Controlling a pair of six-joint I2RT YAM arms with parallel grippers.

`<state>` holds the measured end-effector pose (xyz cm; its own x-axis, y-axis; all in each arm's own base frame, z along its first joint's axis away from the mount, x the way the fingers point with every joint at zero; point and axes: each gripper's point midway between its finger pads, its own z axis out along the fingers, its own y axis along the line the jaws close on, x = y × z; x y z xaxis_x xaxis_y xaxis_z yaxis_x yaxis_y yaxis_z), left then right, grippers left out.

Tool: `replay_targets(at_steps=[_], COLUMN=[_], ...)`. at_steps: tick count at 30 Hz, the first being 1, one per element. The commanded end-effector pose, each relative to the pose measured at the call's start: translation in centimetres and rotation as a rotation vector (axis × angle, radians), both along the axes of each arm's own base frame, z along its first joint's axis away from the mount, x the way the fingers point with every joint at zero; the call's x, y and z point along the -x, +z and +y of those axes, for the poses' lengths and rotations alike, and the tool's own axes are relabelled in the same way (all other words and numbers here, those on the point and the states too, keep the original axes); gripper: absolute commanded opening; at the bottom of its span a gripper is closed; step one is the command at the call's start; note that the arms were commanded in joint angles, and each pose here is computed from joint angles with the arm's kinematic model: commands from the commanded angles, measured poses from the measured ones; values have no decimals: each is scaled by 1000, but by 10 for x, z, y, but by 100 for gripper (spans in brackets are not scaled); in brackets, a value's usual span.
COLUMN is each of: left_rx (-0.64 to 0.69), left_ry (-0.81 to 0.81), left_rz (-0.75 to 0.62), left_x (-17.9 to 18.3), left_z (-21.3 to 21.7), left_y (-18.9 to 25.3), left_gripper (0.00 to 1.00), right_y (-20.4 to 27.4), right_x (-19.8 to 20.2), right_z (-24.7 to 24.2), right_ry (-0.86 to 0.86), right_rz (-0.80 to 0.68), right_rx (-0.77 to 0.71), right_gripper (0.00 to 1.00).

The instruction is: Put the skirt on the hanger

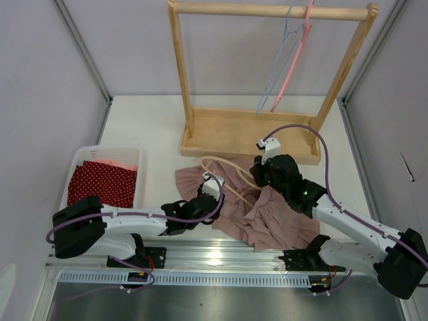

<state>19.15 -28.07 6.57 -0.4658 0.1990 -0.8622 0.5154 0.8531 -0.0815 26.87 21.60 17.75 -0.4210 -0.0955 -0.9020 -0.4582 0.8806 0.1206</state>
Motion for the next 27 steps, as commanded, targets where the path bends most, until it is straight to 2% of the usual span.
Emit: replay_targets(at_steps=[1, 4, 6, 7, 8, 11, 15, 20, 27], left_rx=[51, 35, 29, 22, 31, 76, 96, 192, 215], left_ry=[32, 63, 74, 83, 109, 145, 168, 203, 250], left_rz=[-65, -84, -88, -82, -79, -50, 20, 140, 288], left_x=[-12, -19, -23, -26, -32, -43, -55, -75, -95], left_z=[-11, -8, -9, -8, -6, 2, 10, 21, 41], left_y=[22, 22, 24, 21, 24, 31, 42, 57, 59], left_gripper=[50, 42, 33, 27, 17, 0, 0, 0, 0], right_y=[36, 37, 37, 38, 40, 41, 42, 50, 47], right_x=[-6, -5, -4, -3, -3, -2, -2, -1, 5], right_z=[3, 2, 2, 3, 2, 1, -3, -5, -4], right_ry=[-7, -6, -2, 0, 0, -1, -14, -23, -16], right_rz=[-67, -67, -66, -69, -72, -73, -80, -103, -111], right_rx=[-65, -68, -70, -72, -76, -74, -74, -92, -103], right_gripper=[0, 0, 0, 0, 0, 0, 0, 0, 0])
